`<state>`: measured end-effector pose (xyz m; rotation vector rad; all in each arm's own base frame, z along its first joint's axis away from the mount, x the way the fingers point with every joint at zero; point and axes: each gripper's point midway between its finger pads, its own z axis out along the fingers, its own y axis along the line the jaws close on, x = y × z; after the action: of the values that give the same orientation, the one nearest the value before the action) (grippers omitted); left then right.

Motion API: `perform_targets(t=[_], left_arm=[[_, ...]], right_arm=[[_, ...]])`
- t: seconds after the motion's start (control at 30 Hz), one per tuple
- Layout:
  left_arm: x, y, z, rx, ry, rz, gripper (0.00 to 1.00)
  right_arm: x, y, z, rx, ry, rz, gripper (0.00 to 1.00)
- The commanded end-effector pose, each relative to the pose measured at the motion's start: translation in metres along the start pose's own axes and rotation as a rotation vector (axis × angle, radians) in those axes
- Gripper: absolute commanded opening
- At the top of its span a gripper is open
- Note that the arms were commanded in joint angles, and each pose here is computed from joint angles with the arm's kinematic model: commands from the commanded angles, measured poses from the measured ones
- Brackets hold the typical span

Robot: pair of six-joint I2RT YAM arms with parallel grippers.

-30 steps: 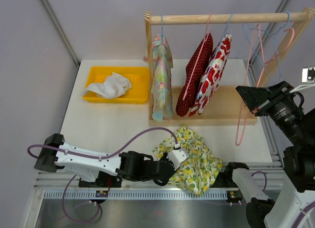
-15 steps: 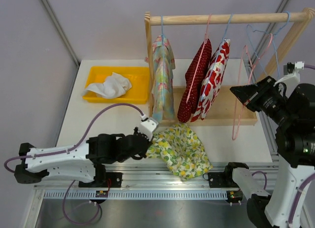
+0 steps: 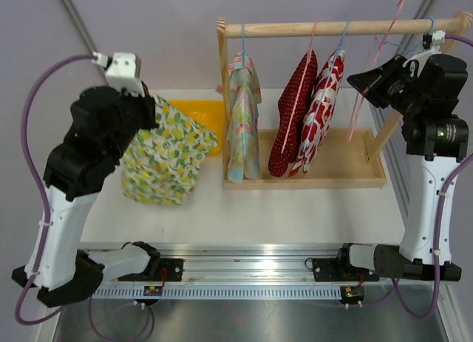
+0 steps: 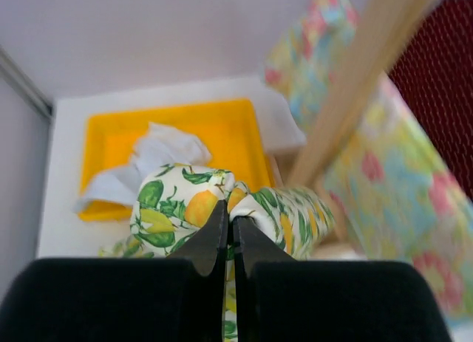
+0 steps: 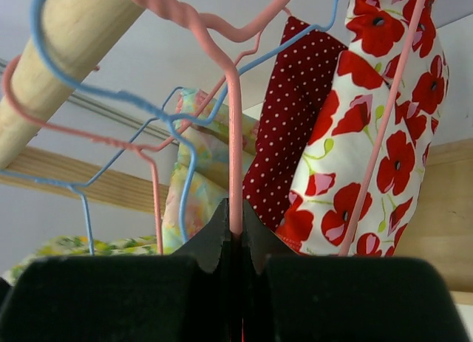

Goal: Remove the skirt from the hanger

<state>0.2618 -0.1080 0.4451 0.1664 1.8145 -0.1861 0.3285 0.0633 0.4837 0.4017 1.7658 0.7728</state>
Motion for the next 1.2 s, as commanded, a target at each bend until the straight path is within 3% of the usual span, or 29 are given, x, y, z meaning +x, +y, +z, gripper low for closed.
perform_targets(t=[0.0,0.03,0.07,0.23,0.37,0.4,0.57,0.63,0.67,0.7,0.73,0.77,0.83,0.93,0.97,1.13,1.17], left_arm=[[-0.065,0.007,0.027,0.045,-0.102,0.027,0.00],[-0.068,0.019,0.055,0.013,-0.072,0.013,0.00],[-0.104,0.025,0.043,-0.001,-0.164,-0.007,0.00],[-0.134,0.052,0.090,0.005,-0.233,-0.092,0.00],[-0.098,0.084,0.160,-0.006,-0.145,-0.180,0.00],[-0.064,0.091,0.183,-0.013,-0.064,-0.208,0.00],[0.031,0.104,0.234,-0.026,0.104,-0.321,0.00],[0.076,0.106,0.242,-0.056,0.194,-0.366,0.20],[0.087,0.108,0.244,-0.067,0.215,-0.370,0.67],[0.098,0.110,0.244,-0.086,0.241,-0.377,0.88],[0.107,0.115,0.243,-0.121,0.258,-0.378,0.99],[0.110,0.118,0.239,-0.140,0.269,-0.374,0.99],[0.094,0.121,0.224,-0.164,0.230,-0.359,0.99],[0.060,0.118,0.188,-0.177,0.166,-0.348,0.99],[0.046,0.117,0.177,-0.174,0.136,-0.340,0.99],[0.013,0.106,0.093,-0.178,0.038,-0.289,0.99],[0.025,0.103,0.084,-0.175,0.060,-0.286,0.99]], right_arm=[[-0.020,0.008,0.006,-0.032,-0.074,-0.045,0.00],[-0.018,0.005,0.008,-0.026,-0.069,-0.042,0.00],[-0.016,0.004,0.009,-0.028,-0.064,-0.043,0.00],[0.005,-0.016,0.013,0.013,-0.018,-0.035,0.00],[0.018,-0.025,0.007,0.032,0.011,-0.038,0.00],[0.022,-0.029,0.007,0.041,0.020,-0.039,0.00],[0.028,-0.035,0.002,0.067,0.028,-0.047,0.00],[0.027,-0.038,0.000,0.088,0.020,-0.051,0.00],[0.027,-0.038,-0.001,0.092,0.020,-0.052,0.00],[0.025,-0.038,-0.003,0.098,0.014,-0.059,0.00],[0.026,-0.039,-0.004,0.107,0.018,-0.059,0.00],[0.026,-0.039,-0.005,0.110,0.020,-0.067,0.01],[0.023,-0.044,-0.011,0.147,0.001,-0.071,0.08],[0.017,-0.052,-0.020,0.208,-0.039,-0.086,0.68],[0.011,-0.055,-0.024,0.237,-0.066,-0.100,0.96],[-0.009,-0.047,-0.053,0.280,-0.169,-0.149,1.00],[-0.012,-0.036,-0.058,0.245,-0.179,-0.159,1.00]])
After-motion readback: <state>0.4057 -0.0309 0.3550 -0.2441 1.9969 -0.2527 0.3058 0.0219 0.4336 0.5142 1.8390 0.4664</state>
